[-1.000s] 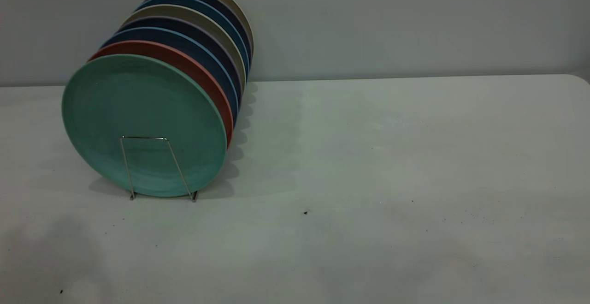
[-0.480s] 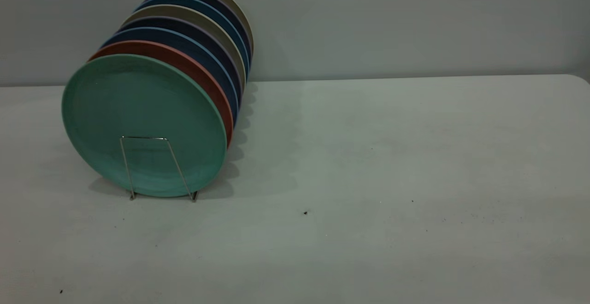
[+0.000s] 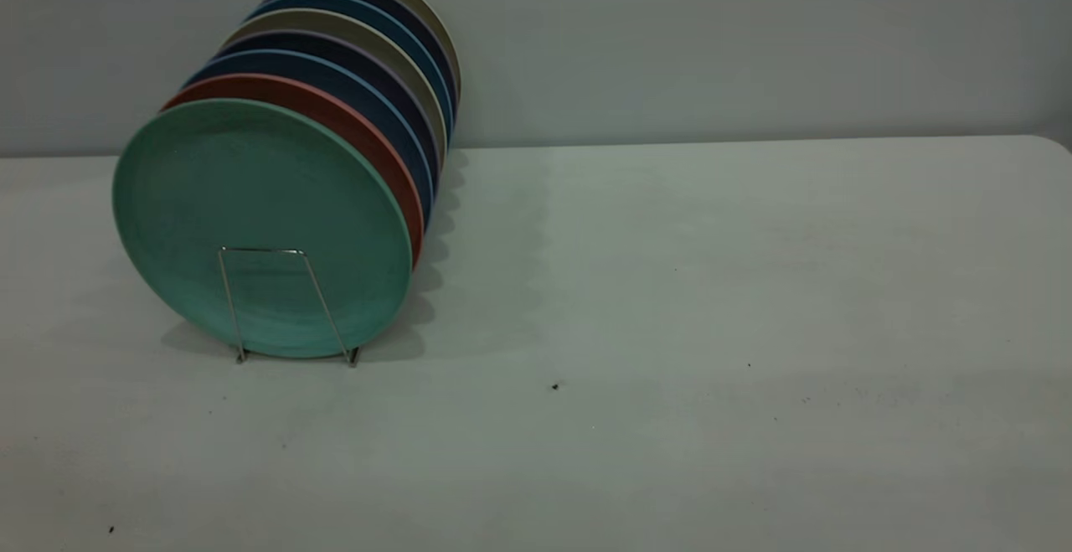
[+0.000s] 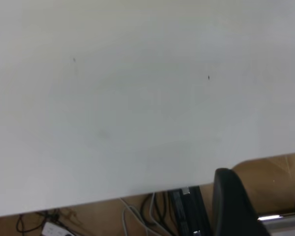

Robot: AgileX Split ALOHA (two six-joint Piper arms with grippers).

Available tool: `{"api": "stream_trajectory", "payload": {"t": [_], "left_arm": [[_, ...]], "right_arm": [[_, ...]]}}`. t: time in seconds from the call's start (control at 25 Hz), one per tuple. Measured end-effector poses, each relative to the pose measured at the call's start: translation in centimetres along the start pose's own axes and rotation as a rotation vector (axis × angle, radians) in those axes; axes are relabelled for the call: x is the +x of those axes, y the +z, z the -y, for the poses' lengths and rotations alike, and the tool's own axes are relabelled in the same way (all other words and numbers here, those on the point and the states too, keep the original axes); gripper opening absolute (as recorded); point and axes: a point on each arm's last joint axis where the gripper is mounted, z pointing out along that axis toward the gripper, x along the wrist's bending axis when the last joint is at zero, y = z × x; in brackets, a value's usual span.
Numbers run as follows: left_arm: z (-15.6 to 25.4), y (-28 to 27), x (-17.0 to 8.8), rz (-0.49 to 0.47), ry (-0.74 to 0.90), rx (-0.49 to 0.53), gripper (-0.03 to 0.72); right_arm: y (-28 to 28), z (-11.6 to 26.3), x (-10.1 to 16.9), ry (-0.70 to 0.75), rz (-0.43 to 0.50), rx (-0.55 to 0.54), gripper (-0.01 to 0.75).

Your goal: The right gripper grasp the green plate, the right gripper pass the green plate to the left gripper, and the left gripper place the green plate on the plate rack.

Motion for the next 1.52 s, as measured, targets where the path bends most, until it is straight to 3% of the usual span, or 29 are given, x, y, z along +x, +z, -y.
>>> {"api": "stream_trajectory", "payload": {"t": [0.4, 1.12, 1.32, 1.52], "left_arm": [[3.8, 1.5, -1.0, 0.049, -0.035, -0.061, 0.366], [4.0, 1.7, -1.1, 0.056, -0.042, -0.092, 0.368], [4.5, 1.3, -1.2, 0.046, -0.050, -0.141, 0.368], [5.9, 0.4, -1.4, 0.018, -0.067, -0.266, 0.368]], "right_arm": [[-0.1, 0.2, 0.2, -0.055, -0.025, -0.009, 0.440], [-0.1, 0.2, 0.3, -0.071, -0.033, -0.009, 0.439], [-1.0, 0.9, 0.3, -0.043, -0.012, -0.088, 0.439], [-2.3, 2.2, 0.4, 0.008, 0.042, -0.214, 0.439]]}}
